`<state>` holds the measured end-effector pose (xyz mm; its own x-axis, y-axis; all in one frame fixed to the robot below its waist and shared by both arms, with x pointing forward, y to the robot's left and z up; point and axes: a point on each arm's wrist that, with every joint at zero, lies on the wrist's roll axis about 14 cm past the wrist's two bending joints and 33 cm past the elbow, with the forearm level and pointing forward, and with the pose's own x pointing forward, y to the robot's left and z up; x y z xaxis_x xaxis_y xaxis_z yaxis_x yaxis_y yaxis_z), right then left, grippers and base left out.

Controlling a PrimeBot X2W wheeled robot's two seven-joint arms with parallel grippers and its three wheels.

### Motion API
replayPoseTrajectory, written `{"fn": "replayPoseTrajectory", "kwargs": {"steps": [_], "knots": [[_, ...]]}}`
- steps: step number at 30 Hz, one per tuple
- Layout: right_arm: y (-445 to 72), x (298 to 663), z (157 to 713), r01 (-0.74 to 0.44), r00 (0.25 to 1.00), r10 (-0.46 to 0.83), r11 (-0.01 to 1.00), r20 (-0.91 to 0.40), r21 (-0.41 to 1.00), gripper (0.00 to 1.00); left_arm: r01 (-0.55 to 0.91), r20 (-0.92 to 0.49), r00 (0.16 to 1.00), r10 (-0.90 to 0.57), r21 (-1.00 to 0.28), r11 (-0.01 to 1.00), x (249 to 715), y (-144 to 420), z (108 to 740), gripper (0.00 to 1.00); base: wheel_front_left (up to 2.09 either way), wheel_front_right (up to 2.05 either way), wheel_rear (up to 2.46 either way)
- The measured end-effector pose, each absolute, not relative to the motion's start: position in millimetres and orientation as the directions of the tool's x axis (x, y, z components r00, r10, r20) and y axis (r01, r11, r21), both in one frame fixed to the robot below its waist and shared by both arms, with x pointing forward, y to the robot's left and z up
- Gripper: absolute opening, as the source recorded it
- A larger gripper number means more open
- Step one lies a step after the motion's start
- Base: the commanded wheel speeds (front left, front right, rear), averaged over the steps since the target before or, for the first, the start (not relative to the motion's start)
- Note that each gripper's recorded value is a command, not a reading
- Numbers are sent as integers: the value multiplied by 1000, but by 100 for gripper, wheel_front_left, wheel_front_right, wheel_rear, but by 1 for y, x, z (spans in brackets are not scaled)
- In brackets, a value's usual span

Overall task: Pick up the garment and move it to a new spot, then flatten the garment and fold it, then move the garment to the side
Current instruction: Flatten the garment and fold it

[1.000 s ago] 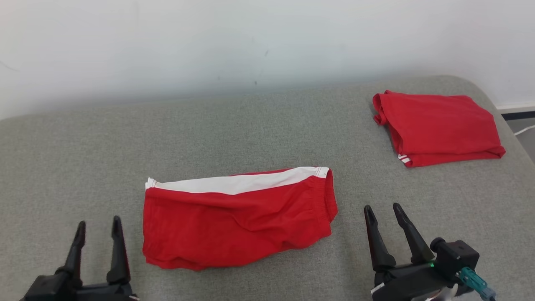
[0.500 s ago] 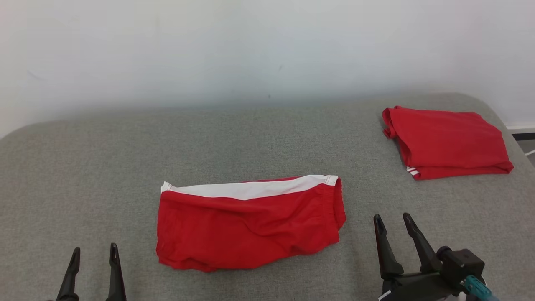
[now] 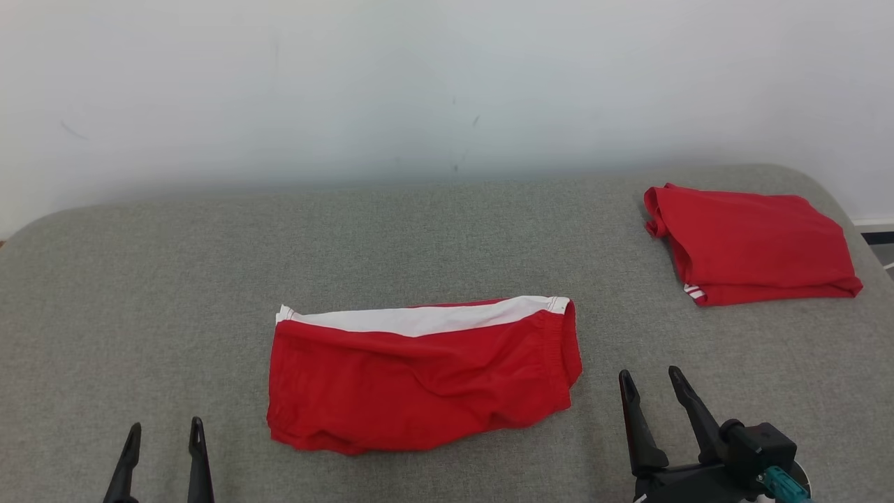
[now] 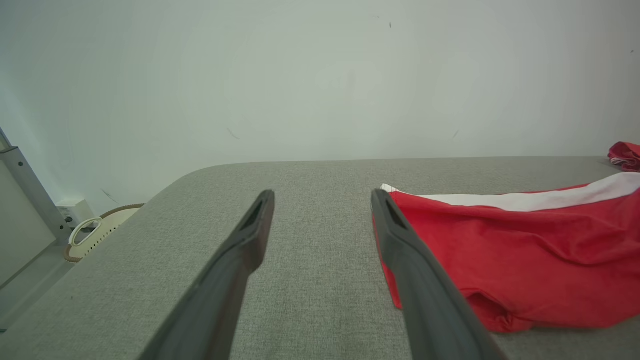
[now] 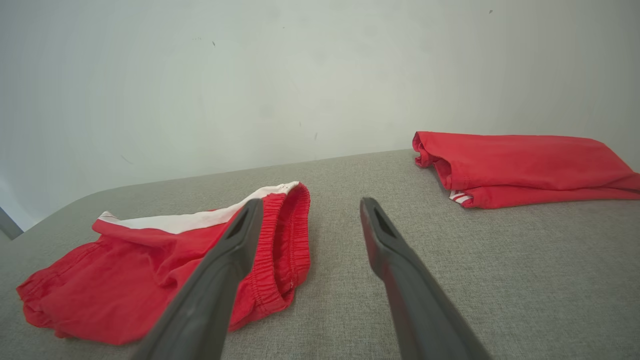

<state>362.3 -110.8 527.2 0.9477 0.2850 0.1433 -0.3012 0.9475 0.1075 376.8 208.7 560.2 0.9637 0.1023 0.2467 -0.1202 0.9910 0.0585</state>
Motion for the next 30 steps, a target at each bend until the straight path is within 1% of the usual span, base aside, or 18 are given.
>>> {"fn": "replayPoseTrajectory", "kwargs": {"steps": [30], "knots": [[-115,362,525,-288,952,273,952,136,103,100,-102,233,969,85,63,993,375,204,555,100,0,0,0]]}}
